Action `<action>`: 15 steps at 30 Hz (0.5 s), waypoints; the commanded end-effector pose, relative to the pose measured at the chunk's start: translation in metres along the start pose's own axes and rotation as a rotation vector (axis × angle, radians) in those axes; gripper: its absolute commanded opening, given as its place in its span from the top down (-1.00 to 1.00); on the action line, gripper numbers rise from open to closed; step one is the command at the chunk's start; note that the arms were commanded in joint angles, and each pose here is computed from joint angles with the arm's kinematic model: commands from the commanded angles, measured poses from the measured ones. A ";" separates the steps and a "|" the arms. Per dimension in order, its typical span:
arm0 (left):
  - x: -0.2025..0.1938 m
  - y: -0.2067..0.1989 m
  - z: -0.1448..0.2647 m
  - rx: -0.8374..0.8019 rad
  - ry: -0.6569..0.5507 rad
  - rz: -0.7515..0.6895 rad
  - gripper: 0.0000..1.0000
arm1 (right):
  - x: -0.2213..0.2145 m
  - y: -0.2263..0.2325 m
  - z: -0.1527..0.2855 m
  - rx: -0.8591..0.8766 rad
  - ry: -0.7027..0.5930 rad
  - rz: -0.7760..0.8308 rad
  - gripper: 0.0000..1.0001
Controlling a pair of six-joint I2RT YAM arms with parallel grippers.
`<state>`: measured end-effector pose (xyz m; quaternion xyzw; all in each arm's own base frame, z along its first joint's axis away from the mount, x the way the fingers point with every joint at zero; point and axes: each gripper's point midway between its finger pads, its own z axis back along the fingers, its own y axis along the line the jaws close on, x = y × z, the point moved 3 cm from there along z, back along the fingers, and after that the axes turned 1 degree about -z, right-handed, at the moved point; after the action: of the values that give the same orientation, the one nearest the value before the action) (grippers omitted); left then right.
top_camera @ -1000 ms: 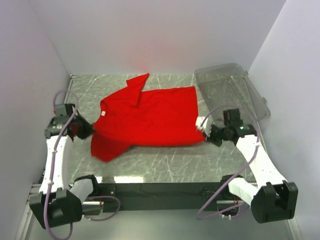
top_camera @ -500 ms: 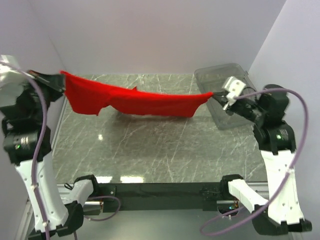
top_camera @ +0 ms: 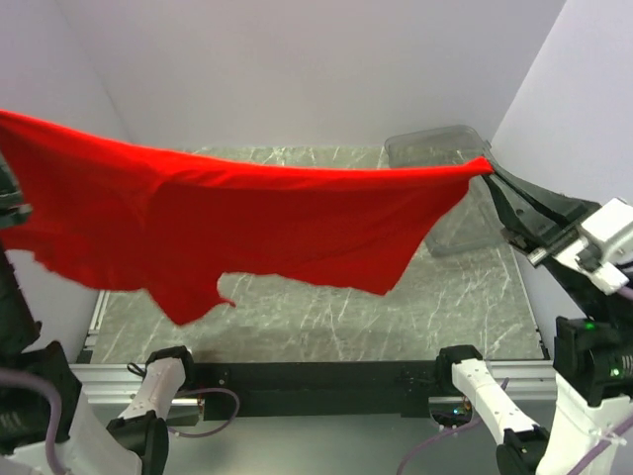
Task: Fold and stack the t-shirts
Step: Flatten the tshirt out
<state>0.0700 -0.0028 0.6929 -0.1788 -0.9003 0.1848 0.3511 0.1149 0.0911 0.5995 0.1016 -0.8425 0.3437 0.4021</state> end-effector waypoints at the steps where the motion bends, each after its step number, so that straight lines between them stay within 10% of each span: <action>1: 0.000 0.012 -0.026 0.054 -0.053 0.010 0.99 | -0.008 -0.002 -0.004 -0.023 -0.001 -0.068 1.00; 15: -0.288 0.157 -0.028 0.164 0.513 0.262 0.99 | -0.235 0.022 -0.020 -0.015 0.376 -0.303 1.00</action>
<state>0.3020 0.0203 0.4868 -0.2536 -0.7313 0.2790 0.5683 0.2407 0.1013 0.4385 0.1732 -0.7264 0.3102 0.5883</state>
